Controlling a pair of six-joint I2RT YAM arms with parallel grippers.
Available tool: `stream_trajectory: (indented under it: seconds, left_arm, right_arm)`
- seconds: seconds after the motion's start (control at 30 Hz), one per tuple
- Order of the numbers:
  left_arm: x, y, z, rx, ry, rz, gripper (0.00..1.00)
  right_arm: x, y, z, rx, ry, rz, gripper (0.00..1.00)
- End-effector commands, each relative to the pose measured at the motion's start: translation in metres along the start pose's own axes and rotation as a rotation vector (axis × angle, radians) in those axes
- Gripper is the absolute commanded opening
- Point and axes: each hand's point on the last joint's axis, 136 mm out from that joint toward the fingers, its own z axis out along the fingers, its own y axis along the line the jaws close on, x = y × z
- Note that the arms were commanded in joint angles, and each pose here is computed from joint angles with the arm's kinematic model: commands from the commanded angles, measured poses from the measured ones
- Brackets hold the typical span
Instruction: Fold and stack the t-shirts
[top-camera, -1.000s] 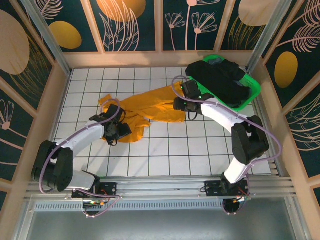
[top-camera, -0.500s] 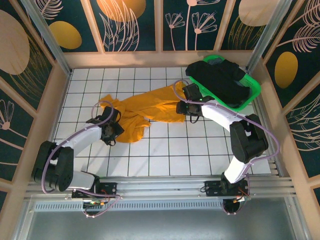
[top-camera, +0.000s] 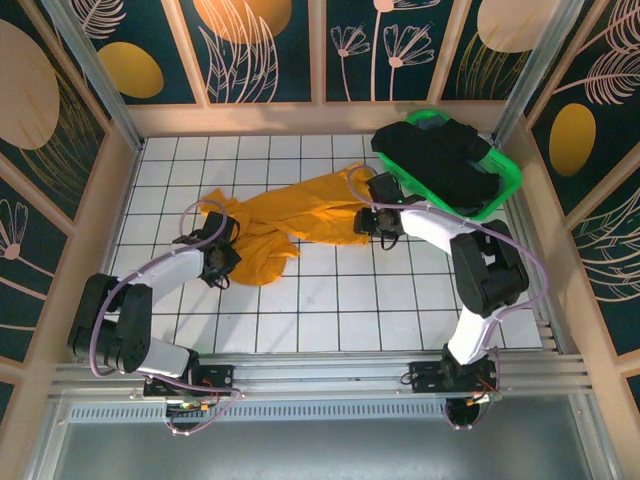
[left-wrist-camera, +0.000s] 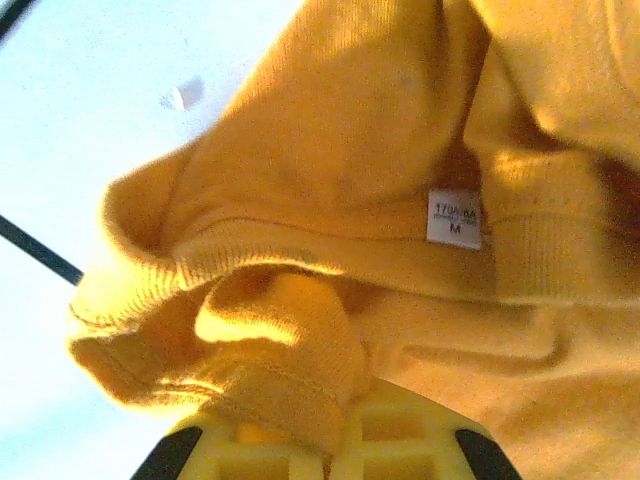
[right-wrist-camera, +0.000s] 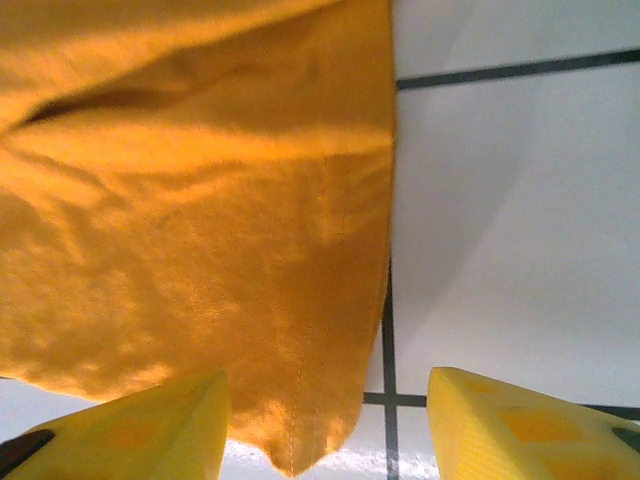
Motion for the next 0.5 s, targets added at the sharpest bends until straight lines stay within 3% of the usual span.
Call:
stream_trajectory:
  seconds: [0.0, 0.1, 0.17, 0.23, 0.37, 0.47]
  left_arm:
    - [-0.017, 0.009, -0.012, -0.029, -0.063, 0.01, 0.0]
    - [-0.024, 0.014, -0.015, -0.039, -0.079, 0.005, 0.0]
    - [-0.029, 0.015, -0.018, -0.044, -0.09, 0.009, 0.0]
    - [-0.036, 0.018, -0.022, -0.054, -0.11, 0.008, 0.0]
    - [-0.046, 0.03, -0.031, -0.088, -0.159, -0.007, 0.0]
    - [-0.053, 0.043, -0.038, -0.13, -0.21, -0.028, 0.0]
  right_arm:
    - [0.012, 0.012, 0.021, -0.01, 0.059, -0.012, 0.51]
    - [0.017, 0.007, 0.038, 0.045, 0.11, 0.016, 0.41]
    - [0.015, 0.006, 0.04, 0.053, 0.106, 0.032, 0.25]
    - [0.005, 0.009, 0.029, 0.053, 0.057, 0.042, 0.0]
    - [-0.013, 0.02, -0.02, 0.022, -0.081, 0.032, 0.0]
    - [-0.007, 0.028, -0.058, -0.011, -0.132, -0.004, 0.0]
